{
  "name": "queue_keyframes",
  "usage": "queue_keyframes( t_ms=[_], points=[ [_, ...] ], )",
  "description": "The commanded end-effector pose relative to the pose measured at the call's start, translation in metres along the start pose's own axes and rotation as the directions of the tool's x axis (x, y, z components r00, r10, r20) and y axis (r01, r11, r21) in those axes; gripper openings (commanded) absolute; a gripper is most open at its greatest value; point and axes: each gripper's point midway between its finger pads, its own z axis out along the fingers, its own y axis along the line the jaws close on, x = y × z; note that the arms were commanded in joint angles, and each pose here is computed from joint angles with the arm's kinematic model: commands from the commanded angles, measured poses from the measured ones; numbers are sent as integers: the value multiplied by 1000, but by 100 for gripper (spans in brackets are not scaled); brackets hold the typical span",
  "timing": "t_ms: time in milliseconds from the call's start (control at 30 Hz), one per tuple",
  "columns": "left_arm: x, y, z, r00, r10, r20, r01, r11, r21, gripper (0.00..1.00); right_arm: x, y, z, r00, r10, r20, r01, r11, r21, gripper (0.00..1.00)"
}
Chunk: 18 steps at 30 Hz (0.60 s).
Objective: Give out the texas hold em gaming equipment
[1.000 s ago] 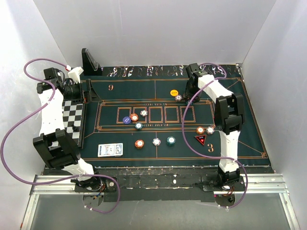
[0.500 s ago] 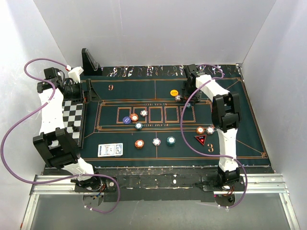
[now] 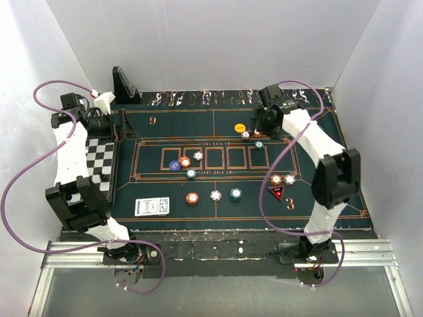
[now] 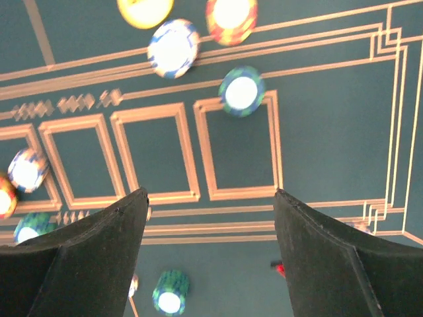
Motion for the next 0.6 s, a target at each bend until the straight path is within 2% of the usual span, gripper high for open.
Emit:
queue_keyframes(
  t_ms=[0,167,267,400,567],
  points=[
    [-10,-16,-16,997,50,54,-51,999,12,98,37,37,-54,991,-121,48,127,984,-128,84],
    [-8,-18,-19,996,60,63,-60,998,1,98,129,62,-77,950,-312,-26,300,931,-209,88],
    [-6,-19,-19,997,59,58,-59,998,7,98,181,66,-77,924,-370,-98,341,912,-230,88],
    [-5,-21,-20,997,56,57,-56,998,10,98,216,70,-66,905,-401,-143,359,900,-248,89],
    [-4,-24,-23,996,65,61,-66,998,7,98,232,73,-48,888,-426,-175,388,896,-216,90]
  ],
)
